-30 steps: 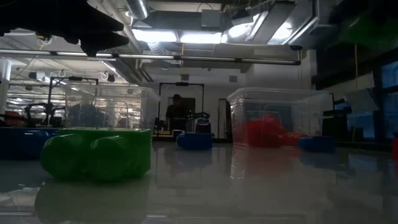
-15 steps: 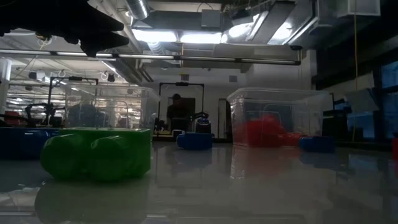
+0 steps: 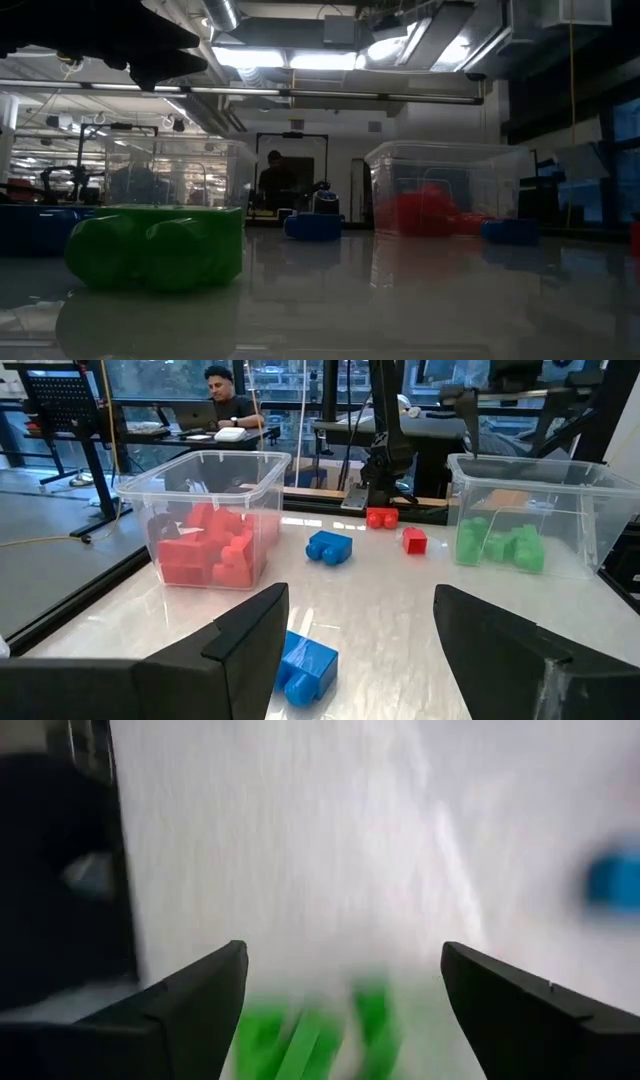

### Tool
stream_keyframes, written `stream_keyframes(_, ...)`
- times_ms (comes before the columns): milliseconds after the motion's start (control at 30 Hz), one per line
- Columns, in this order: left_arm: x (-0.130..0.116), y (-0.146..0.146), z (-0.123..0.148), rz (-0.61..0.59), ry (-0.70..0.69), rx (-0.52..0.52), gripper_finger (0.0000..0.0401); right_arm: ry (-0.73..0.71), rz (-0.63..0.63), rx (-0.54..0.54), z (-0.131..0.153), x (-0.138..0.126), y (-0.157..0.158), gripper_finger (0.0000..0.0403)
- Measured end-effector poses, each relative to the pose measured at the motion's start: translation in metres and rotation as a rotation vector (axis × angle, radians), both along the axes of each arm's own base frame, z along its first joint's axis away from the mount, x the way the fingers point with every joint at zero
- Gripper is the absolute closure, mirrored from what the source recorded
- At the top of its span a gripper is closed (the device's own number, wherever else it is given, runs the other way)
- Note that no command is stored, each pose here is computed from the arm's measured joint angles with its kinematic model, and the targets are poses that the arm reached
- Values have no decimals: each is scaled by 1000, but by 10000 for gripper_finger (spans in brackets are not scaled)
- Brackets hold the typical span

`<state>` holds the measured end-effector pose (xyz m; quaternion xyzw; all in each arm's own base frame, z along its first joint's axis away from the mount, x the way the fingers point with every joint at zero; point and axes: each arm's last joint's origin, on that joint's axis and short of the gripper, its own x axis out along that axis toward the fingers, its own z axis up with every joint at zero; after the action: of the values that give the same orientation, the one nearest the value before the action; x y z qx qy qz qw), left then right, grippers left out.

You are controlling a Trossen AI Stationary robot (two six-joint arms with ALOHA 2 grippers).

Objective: Sort blocks
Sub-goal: Put the green game piece into the bottom right transparent bin

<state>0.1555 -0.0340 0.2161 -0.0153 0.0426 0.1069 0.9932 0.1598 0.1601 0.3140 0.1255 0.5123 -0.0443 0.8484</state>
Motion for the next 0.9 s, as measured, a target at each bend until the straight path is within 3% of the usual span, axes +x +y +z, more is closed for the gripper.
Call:
stream_keyframes(133,0,0,0,0,2,1,162,-178,109,-202,2,29,-9,73)
stream_keyframes(233,0,0,0,0,3,1,162,-221,220,-309,-5,56,-10,73)
stream_keyframes(433,0,0,-1,0,11,3,162,-261,421,-436,-32,112,-9,73)
stream_keyframes(667,0,-6,-2,-54,15,-22,162,-405,570,-418,-70,178,-15,73)
stream_keyframes(900,2,-23,-12,-140,76,-52,162,-543,606,-272,-107,219,-15,73)
